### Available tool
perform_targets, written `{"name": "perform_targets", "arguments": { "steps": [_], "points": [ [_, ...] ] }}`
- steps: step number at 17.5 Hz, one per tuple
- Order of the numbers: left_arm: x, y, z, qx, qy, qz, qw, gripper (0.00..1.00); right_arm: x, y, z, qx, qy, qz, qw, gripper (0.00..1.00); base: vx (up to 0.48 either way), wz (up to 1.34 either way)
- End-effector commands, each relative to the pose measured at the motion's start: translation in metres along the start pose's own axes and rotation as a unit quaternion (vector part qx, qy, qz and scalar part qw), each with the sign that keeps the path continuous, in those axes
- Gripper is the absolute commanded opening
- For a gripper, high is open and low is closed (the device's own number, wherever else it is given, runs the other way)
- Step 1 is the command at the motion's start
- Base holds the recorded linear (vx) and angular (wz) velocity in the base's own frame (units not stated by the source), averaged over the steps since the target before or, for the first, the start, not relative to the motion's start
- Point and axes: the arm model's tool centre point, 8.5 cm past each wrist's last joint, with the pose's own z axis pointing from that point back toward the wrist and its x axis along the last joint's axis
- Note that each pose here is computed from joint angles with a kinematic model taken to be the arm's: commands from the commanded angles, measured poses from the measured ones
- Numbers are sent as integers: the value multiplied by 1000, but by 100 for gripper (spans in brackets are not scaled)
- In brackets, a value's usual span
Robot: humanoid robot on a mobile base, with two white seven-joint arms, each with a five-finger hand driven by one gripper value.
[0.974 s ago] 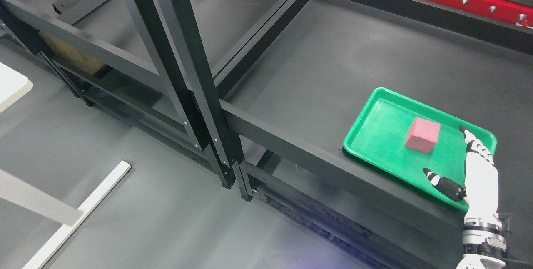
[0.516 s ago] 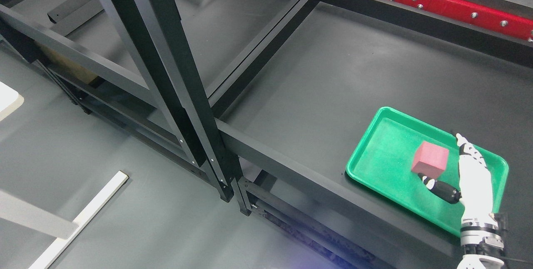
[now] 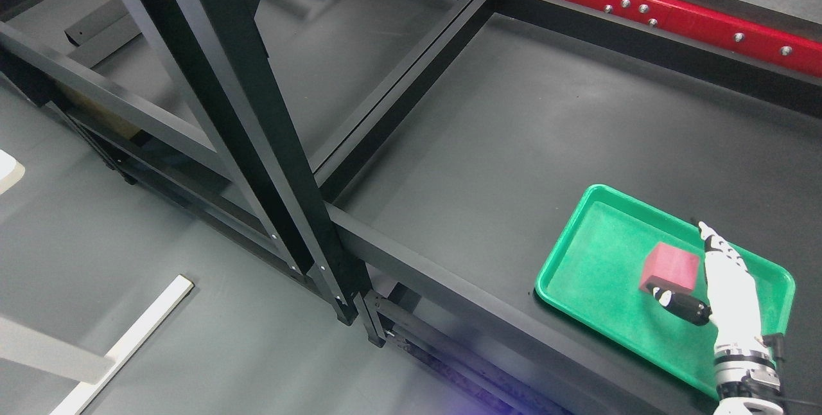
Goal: Pick pink block from left shelf to tray
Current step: 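Close the right hand fingers around the pink cube in the green tray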
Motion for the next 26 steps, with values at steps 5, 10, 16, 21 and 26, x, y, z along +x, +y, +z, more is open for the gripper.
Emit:
{"name": "perform_targets", "arguments": {
  "steps": [5,10,16,21,26],
  "points": [
    [-5,12,2,9,4,-2,1000,100,-17,8,4,46,-4,59,997,98,36,0],
    [-5,12,2,9,4,-2,1000,100,-8,21,-6,66,-21,65,995,98,3,0],
    [-5,12,2,9,4,-2,1000,100,-13,35,-14,98,-27,87,991,98,0,0],
    [-5,12,2,9,4,-2,1000,100,-25,43,-13,112,-12,93,989,98,0,0],
    [-5,12,2,9,4,-2,1000,100,-30,41,-14,104,8,97,990,71,0,0]
  ]
}}
